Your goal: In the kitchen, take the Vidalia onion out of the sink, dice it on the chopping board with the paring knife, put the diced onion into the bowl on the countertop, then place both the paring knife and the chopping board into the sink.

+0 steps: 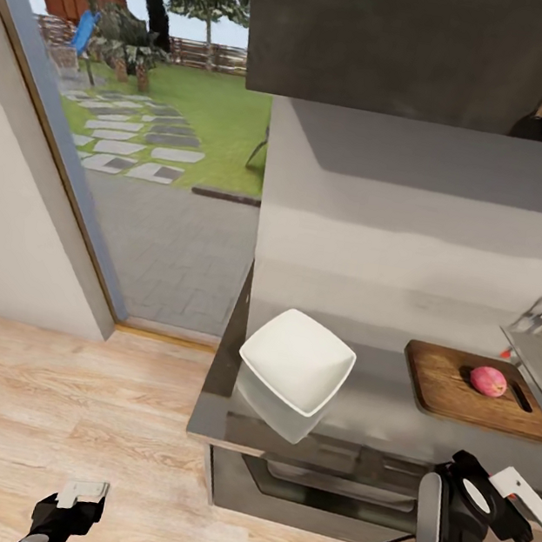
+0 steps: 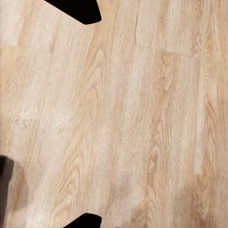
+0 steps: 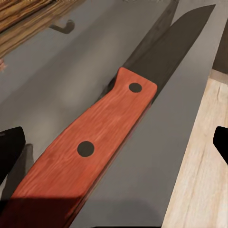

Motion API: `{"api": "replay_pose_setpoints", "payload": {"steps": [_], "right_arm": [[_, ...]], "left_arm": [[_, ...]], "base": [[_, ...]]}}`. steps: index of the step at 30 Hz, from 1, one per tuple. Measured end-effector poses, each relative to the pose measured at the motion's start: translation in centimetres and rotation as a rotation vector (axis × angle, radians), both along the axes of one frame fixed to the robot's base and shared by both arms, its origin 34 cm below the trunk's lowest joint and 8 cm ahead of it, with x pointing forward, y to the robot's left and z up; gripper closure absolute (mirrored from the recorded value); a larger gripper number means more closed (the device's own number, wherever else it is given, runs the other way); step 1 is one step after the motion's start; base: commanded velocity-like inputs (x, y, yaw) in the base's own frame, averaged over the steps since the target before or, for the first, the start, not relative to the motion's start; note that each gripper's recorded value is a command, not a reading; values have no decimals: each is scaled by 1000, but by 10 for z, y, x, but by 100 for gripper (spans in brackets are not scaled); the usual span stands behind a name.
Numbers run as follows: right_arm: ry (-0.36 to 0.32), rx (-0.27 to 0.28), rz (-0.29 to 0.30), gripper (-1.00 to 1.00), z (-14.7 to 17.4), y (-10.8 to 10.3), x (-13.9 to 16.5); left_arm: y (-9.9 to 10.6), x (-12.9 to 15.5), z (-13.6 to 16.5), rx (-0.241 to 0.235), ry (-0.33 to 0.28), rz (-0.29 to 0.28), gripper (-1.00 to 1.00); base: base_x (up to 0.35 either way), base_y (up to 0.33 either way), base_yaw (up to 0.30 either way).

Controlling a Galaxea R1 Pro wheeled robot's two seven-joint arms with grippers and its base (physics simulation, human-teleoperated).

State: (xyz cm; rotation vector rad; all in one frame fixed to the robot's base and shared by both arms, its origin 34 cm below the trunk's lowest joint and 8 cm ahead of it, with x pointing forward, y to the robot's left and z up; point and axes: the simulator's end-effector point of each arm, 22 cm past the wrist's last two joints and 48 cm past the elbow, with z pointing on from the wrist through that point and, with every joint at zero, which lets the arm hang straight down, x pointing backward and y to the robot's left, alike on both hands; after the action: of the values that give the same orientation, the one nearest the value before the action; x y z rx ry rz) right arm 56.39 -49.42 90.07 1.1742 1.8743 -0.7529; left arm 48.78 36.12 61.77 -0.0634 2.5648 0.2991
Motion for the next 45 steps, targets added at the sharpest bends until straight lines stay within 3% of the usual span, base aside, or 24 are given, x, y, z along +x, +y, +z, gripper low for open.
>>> {"api": "replay_pose_setpoints", "payload": {"steps": [14, 15, 45], "right_arm": [[1, -5, -1, -100, 0, -1, 0], [0, -5, -2, 100, 0, -1, 0], [0, -4, -9, 100, 0, -3, -2]], "left_arm": [[0, -4, -4, 0, 11, 0, -100], [0, -4, -4, 0, 11, 0, -100], [0, -4, -4, 0, 11, 0, -100]], "base": [[0, 0, 0], [0, 0, 0], [0, 0, 0]]}}
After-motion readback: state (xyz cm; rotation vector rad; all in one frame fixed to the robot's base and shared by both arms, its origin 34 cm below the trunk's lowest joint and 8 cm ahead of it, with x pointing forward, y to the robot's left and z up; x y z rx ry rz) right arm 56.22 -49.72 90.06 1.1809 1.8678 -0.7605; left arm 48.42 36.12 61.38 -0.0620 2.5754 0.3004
